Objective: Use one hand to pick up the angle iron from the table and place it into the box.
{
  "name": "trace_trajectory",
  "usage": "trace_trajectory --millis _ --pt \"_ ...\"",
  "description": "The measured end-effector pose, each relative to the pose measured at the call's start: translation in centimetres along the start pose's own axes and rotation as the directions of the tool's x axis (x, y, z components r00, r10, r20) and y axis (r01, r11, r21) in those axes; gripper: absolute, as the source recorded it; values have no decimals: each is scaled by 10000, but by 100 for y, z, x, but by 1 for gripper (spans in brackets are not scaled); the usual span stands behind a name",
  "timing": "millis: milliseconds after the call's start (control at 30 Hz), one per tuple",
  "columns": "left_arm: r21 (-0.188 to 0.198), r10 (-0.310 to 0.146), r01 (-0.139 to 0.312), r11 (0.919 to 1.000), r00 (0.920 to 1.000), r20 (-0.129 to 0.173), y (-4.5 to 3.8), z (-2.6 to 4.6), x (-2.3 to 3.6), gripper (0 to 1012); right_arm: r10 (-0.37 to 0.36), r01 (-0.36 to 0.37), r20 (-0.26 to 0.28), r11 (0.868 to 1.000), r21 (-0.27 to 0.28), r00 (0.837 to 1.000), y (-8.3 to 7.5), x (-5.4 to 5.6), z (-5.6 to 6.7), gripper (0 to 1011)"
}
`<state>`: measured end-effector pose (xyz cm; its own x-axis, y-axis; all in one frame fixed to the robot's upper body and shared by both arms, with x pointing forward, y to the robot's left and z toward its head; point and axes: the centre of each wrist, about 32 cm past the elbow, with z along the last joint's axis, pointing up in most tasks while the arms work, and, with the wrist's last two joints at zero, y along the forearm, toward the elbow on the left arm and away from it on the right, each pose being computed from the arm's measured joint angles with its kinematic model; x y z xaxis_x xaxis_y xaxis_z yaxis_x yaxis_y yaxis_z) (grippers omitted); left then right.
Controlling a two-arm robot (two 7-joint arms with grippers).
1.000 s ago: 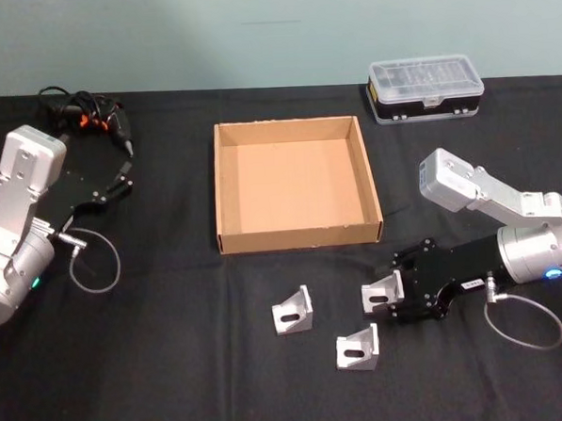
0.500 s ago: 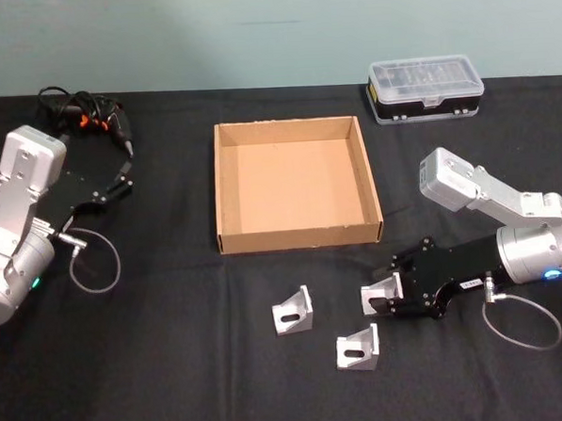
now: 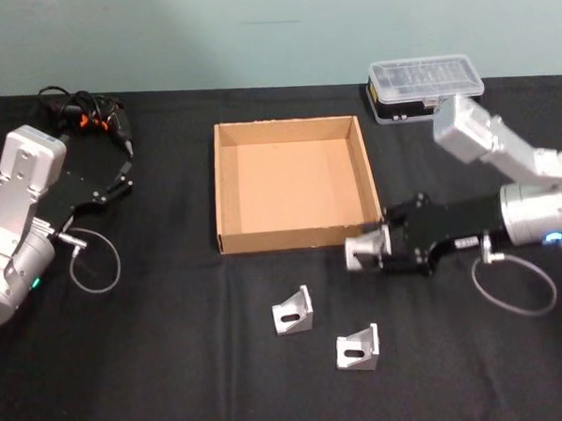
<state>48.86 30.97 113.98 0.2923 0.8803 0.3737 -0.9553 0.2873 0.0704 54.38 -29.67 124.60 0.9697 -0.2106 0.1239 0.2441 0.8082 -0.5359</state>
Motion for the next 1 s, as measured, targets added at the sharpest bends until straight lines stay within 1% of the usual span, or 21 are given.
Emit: trace_trajectory --millis 67,133,200,233,300,333,400,433,500,533,633,667,767,833,900,967,1000 --pt "0 0 0 10000 10000 1 0 0 0 1000 -312 308 118 9991 305 9994 -41 33 75 452" --pt "-1 0 0 10000 10000 0 0 0 0 1000 -581 571 197 9972 486 9981 -62 56 123 452" --pt "-1 -1 1 10000 10000 0 0 0 0 1000 -1001 978 280 9924 752 9946 -74 89 183 452" --pt "-1 0 0 10000 10000 1 0 0 0 1000 -1351 1317 310 9869 932 9904 -69 115 220 453" --pt "-1 1 -1 10000 10000 0 0 0 0 1000 -1725 1683 304 9797 1088 9845 -60 142 246 453" --pt "-1 0 0 10000 10000 1 0 0 0 1000 -2082 2034 271 9713 1237 9777 -35 167 268 452" --pt "-1 0 0 10000 10000 0 0 0 0 1000 -2493 2445 189 9600 1367 9683 1 197 278 452" --pt "0 0 0 10000 10000 1 0 0 0 1000 -2846 2801 111 9491 1443 9586 48 230 288 452" --pt "-1 0 0 10000 10000 0 0 0 0 1000 -3133 3093 39 9393 1486 9497 99 264 292 453" --pt "-1 0 0 10000 10000 0 0 0 0 1000 -3373 3343 -63 9302 1517 9414 160 304 290 452" --pt "0 0 0 10000 10000 0 0 0 0 1000 -3647 3632 -194 9191 1529 9309 254 363 278 453" --pt "0 0 0 10000 10000 1 0 0 0 1000 -3761 3761 -300 9138 1533 9261 318 402 268 452" --pt "-2 0 0 10000 10000 1 0 1 0 1000 -3886 3904 -427 9083 1501 9204 426 463 254 453" --pt "0 -1 1 10000 10000 0 0 0 0 1000 -3920 3950 -496 9072 1448 9186 526 525 237 453" --pt "-3 0 0 10000 10000 1 0 1 0 1000 -3913 3949 -537 9088 1349 9187 621 578 218 452" --pt "-1 0 0 10000 10000 1 0 0 0 1000 -3914 3954 -560 9098 1265 9185 673 609 201 452" --pt "-1 0 0 10000 10000 1 0 0 0 1000 -3877 3921 -593 9125 1169 9199 727 634 180 452"
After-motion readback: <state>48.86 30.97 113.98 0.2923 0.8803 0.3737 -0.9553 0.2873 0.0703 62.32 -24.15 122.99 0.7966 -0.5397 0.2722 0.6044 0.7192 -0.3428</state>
